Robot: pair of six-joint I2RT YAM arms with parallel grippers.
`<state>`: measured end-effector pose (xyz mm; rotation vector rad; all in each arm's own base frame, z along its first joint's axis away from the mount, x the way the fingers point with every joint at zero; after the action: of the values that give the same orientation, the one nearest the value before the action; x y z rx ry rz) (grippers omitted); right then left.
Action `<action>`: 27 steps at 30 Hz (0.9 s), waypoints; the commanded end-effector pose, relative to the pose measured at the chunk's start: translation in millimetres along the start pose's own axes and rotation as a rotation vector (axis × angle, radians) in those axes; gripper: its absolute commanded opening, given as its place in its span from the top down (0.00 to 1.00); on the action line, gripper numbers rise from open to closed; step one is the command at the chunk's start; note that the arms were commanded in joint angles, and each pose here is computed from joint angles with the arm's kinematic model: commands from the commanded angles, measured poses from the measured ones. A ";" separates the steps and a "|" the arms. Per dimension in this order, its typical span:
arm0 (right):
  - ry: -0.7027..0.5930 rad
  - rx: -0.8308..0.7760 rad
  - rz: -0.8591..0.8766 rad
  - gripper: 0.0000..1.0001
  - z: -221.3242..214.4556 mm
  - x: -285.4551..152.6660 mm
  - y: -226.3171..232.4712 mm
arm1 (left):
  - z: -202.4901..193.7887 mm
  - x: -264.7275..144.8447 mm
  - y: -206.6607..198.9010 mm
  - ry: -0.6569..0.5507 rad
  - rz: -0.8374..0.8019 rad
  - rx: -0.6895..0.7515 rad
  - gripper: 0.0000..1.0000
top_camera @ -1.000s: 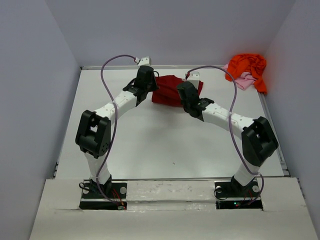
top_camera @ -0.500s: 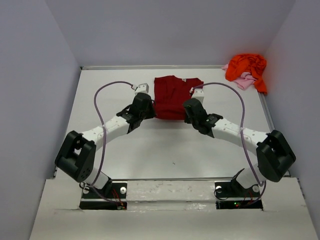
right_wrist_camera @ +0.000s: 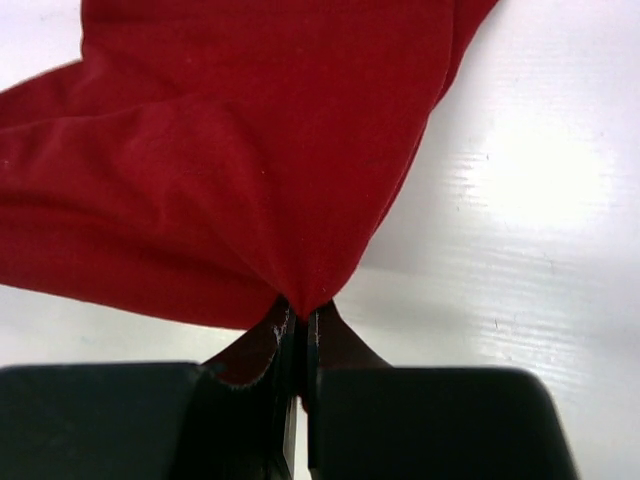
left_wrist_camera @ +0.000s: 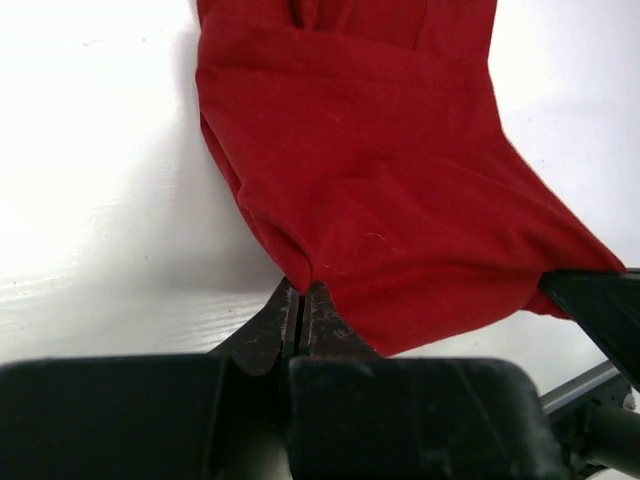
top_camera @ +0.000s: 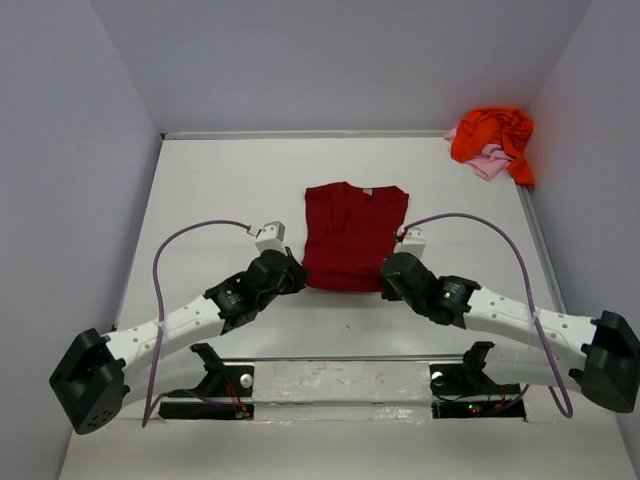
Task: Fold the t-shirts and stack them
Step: Fold the tshirt
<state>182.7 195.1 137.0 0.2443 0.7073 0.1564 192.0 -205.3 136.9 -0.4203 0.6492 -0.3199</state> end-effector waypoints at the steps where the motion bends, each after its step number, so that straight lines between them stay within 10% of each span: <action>1: -0.051 0.097 -0.018 1.00 9.1 -20.6 -9.9 | 17.0 -7.1 -1.0 -0.099 0.027 -0.059 1.00; 11: -0.389 0.052 -0.245 1.00 89.2 -16.7 -4.3 | 102.1 52.5 -45.5 -0.226 0.097 0.088 1.00; 20: -0.382 0.062 -0.387 1.00 149.3 102.5 -29.0 | 192.8 132.6 -49.3 -0.307 0.184 0.098 1.00; 21: -0.380 0.055 -0.371 0.91 165.1 112.0 -23.9 | 194.9 148.1 -38.3 -0.297 0.211 0.078 0.89; 23: -0.360 0.046 -0.414 0.60 170.2 132.9 -34.8 | 194.8 162.2 -32.2 -0.268 0.212 0.078 0.28; 25: -0.333 0.012 -0.442 0.43 169.6 153.2 -36.1 | 188.8 175.7 -24.5 -0.242 0.242 0.094 0.03; 27: -0.319 -0.007 -0.468 0.34 170.0 165.1 -45.5 | 183.9 180.9 -20.5 -0.223 0.242 0.097 0.01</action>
<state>399.5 160.9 139.8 0.1202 0.4681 -0.3197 433.2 -252.7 171.7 -0.2872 0.4893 -0.0853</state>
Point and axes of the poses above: each gripper's point midway between its finger pads, its own x axis out along the fingers, its own y axis along the line the jaws close on, z = x × y, the point moved 5 cm from there along -x, back along the fingers, and after that the axes turned 4 degrees about x, right-handed, at the moved point
